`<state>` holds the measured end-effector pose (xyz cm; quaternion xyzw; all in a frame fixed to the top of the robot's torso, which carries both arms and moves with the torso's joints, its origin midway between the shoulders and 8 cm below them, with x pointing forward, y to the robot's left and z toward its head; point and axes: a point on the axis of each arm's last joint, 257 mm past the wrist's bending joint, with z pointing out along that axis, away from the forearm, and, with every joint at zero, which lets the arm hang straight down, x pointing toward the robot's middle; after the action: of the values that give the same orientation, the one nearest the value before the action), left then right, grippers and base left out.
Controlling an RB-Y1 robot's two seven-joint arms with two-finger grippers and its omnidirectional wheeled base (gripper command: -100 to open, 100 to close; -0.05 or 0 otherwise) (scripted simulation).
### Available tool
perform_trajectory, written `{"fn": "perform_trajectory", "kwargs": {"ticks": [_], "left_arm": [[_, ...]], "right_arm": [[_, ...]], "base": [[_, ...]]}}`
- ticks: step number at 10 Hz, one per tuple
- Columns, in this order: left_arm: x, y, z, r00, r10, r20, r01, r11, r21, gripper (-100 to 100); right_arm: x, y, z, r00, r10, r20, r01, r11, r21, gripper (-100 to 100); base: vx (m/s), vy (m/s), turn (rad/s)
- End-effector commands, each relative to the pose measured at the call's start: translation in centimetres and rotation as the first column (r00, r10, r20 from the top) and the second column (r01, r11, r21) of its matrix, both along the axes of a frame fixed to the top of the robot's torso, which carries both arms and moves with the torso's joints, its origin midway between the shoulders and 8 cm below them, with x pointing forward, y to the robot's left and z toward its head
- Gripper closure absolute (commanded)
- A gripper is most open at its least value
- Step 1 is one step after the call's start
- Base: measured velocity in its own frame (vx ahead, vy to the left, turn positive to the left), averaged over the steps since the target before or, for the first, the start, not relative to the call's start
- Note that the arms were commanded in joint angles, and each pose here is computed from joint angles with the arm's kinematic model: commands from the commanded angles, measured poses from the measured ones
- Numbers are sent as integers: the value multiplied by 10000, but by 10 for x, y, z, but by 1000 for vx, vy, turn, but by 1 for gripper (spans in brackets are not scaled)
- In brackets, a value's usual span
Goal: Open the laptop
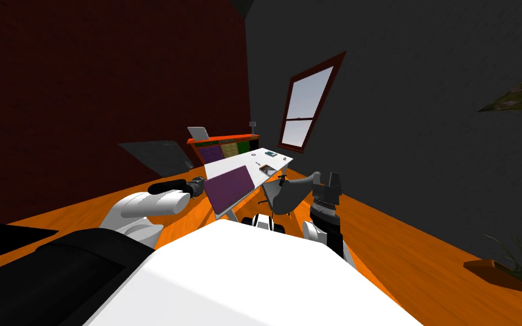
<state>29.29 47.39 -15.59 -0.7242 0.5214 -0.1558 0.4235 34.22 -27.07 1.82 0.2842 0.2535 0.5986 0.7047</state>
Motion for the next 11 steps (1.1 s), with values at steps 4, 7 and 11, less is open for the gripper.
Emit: {"fn": "perform_trajectory", "kwargs": {"ticks": [4,7,11], "left_arm": [[-19,-15,-27,9959,119,-895,-212,9944,-1037,100],[-25,-20,-37,9932,115,-1160,-275,9900,-1380,100],[-30,-26,-46,9897,99,-1425,-346,9846,-1716,100]], "right_arm": [[0,0,0,10000,0,0,0,10000,1,0],[0,0,0,10000,0,0,0,10000,0,0],[0,0,0,10000,0,0,0,10000,1,0]], "base": [[9,33,-63],[8,52,-59],[3,18,-20]]}}
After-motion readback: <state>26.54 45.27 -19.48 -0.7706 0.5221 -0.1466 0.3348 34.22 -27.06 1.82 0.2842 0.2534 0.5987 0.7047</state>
